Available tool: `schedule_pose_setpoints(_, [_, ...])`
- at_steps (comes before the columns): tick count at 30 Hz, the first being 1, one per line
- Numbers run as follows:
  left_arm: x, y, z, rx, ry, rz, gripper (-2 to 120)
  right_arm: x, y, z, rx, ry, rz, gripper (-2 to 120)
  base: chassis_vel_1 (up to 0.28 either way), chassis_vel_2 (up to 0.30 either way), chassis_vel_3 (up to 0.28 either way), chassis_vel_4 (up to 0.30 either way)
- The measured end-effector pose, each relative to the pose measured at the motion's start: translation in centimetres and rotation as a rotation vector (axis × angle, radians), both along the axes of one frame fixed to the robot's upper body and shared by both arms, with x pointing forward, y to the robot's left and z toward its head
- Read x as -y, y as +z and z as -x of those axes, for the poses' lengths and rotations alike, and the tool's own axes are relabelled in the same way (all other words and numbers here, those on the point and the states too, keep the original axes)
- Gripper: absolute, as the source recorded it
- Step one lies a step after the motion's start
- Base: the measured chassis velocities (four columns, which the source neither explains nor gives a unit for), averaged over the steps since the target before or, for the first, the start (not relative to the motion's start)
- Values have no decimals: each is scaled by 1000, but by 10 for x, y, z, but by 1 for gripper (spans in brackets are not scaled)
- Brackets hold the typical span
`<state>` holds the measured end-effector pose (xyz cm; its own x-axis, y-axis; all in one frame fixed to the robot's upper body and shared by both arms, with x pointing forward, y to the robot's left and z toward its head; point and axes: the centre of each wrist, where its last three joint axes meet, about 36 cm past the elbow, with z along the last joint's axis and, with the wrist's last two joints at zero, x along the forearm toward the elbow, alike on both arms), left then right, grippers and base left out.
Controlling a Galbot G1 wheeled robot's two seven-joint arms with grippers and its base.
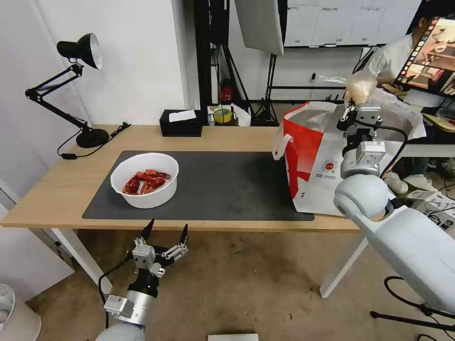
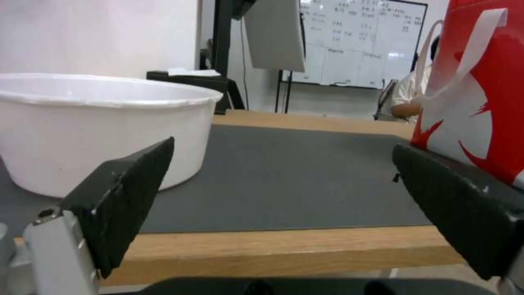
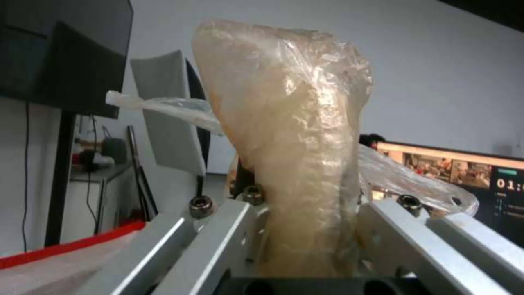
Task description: Pick up the trash from the table and place it into the takeout bag.
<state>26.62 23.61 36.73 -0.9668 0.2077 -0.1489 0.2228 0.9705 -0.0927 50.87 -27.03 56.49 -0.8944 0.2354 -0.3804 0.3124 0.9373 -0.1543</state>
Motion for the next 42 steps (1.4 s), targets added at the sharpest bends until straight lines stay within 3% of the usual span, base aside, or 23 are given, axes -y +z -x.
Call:
schedule_pose_setpoints(7, [-3, 1, -1, 3, 1, -2, 100, 2, -1, -4, -46, -34, -12, 10, 0, 0, 0, 0])
schedule_pose_setpoints(10, [-4, 2, -1, 5, 2, -2, 100, 2, 0, -6, -51, -40, -17, 19, 0, 0, 0, 0])
schedule_pose_setpoints(13, [-4, 3, -1, 6, 2, -2, 100, 2, 3, -8, -48, -39, -25, 37, 0, 0, 0, 0])
schedule_pose_setpoints(19, [-1, 2, -1, 2, -1, 3, 100, 3, 3, -8, -48, -39, -24, 54, 0, 0, 0, 0])
schedule_pose_setpoints(29, [1, 1, 0, -2, -3, 8, 100, 3, 3, -7, -49, -37, -20, 94, 0, 0, 0, 0])
schedule_pose_setpoints(42, [2, 3, 1, -1, -6, 9, 100, 2, 3, -3, -49, -24, -15, 100, 0, 0, 0, 0])
